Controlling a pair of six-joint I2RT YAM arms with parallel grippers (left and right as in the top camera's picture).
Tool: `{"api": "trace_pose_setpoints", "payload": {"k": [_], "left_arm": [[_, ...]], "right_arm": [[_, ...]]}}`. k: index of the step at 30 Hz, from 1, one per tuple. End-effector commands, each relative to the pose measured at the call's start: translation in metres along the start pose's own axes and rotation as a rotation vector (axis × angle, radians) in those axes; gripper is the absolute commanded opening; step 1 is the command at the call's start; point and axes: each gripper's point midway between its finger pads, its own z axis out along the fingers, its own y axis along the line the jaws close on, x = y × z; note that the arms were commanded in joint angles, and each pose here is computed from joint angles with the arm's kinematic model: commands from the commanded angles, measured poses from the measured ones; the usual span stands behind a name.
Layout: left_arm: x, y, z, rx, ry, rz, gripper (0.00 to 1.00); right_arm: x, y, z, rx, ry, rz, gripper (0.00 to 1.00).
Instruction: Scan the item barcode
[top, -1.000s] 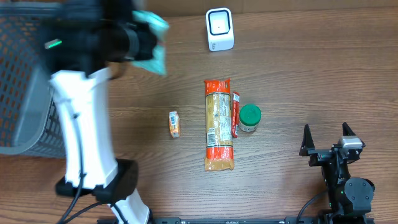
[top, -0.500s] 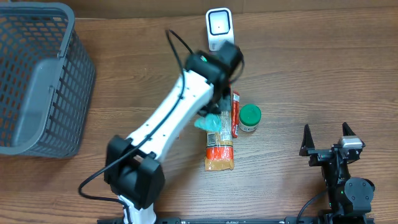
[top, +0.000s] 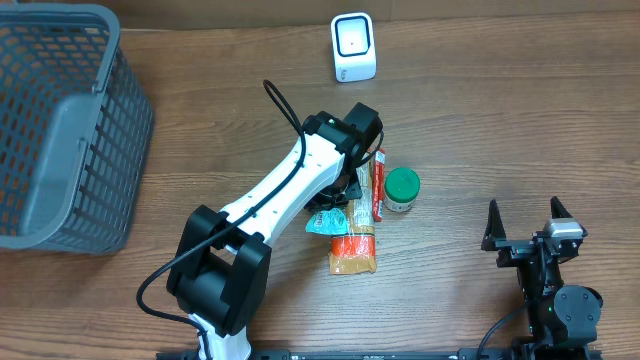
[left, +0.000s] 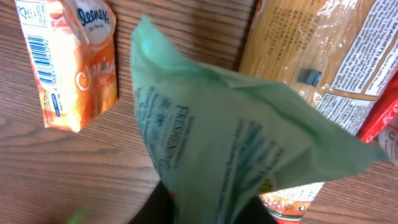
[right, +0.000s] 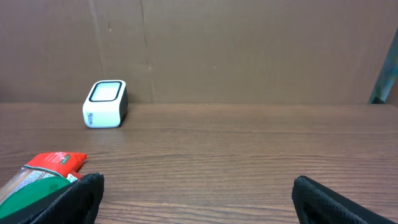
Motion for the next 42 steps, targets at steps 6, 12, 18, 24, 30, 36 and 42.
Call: {"api": "trace_pose_setpoints", "payload": {"k": [6, 12, 18, 24, 30, 36, 42], "left_arm": [[-0.002, 0.002, -0.002, 0.004, -0.004, 0.01, 0.68], [-0.016, -0.005, -0.031, 0.05, -0.038, 0.056, 0.71], [-0.047, 0.006, -0.098, 0.142, -0.151, 0.029, 0.72], [-0.08, 0.078, -0.153, 0.118, -0.324, -0.08, 0.68], [-0.088, 0.185, -0.176, -0.034, -0.403, -0.303, 0.13], [-0.09, 0.235, -0.169, -0.088, -0.356, -0.324, 0.04], [-0.094, 0.252, -0.162, -0.112, -0.34, -0.334, 0.07]], "right_arm": [[0.001, -0.002, 0.0, 0.006, -0.006, -0.001, 1.0], [0.001, -0.002, 0.0, 0.006, -0.006, -0.001, 1.0], [0.001, -0.002, 0.0, 0.006, -0.006, -0.001, 1.0], [0.001, -0.002, 0.0, 0.007, -0.006, -0.001, 1.0], [0.001, -0.002, 0.0, 0.006, -0.006, -0.001, 1.0], [0.001, -0.002, 0.0, 0.006, -0.006, -0.001, 1.0], [0.001, -0.002, 0.0, 0.007, -0.006, -0.001, 1.0]]}}
